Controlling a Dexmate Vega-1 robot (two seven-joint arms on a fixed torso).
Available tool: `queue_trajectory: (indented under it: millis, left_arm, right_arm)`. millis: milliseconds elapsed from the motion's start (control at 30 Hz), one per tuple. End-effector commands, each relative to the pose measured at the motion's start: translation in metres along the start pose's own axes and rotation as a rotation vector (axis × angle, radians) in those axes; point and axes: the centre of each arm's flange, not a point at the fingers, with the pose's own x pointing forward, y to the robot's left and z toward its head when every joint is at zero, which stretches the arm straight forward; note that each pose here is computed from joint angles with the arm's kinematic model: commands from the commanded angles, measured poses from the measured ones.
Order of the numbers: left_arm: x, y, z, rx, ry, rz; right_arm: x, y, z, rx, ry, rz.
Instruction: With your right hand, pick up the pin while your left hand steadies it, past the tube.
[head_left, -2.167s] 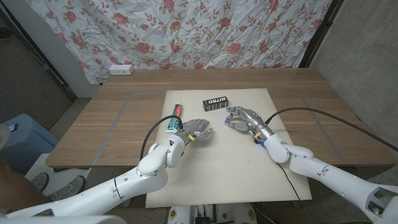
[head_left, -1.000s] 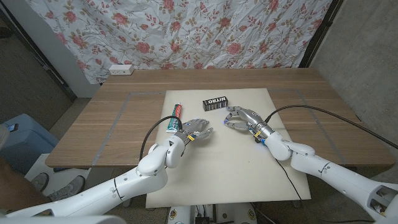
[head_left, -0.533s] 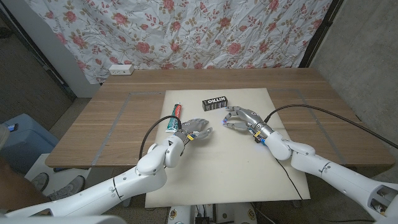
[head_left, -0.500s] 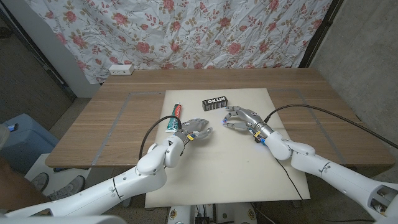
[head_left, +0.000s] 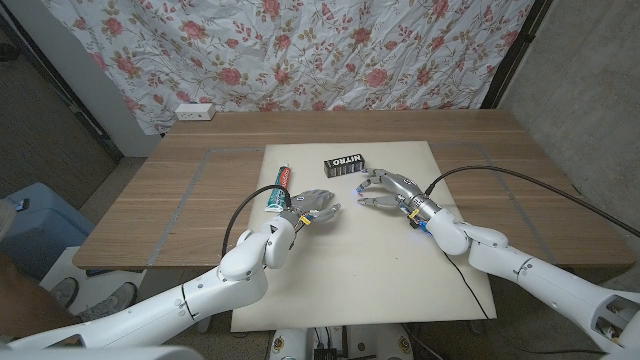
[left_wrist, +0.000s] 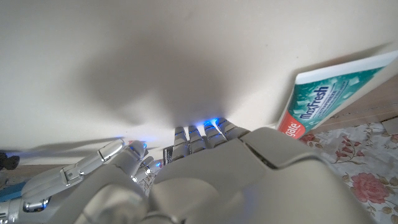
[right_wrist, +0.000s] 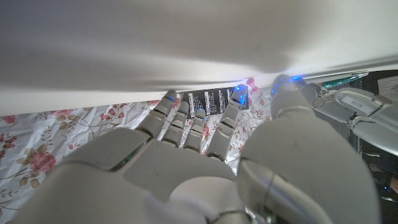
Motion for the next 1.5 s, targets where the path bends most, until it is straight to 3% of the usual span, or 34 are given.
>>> queue_trajectory:
  millis: [33, 833, 1067, 1500]
  left_arm:
    - [0.001, 0.002, -0.001, 0.004, -0.005, 0.016]
    - [-0.011, 0.011, -0.009, -0.047, -0.022, 0.107]
    - [-0.016, 0.017, -0.017, -0.093, -0.023, 0.143]
    - [-0.017, 0.03, -0.039, -0.22, -0.043, 0.22]
  right_arm:
    - [0.001, -0.005, -0.002, 0.019, -0.012, 0.019]
    - [0.002, -0.009, 0.0, 0.014, 0.028, 0.017]
    - [0.002, -0.013, 0.004, 0.023, 0.038, -0.003]
    - [0.0, -0.027, 0.004, 0.102, 0.001, -0.028]
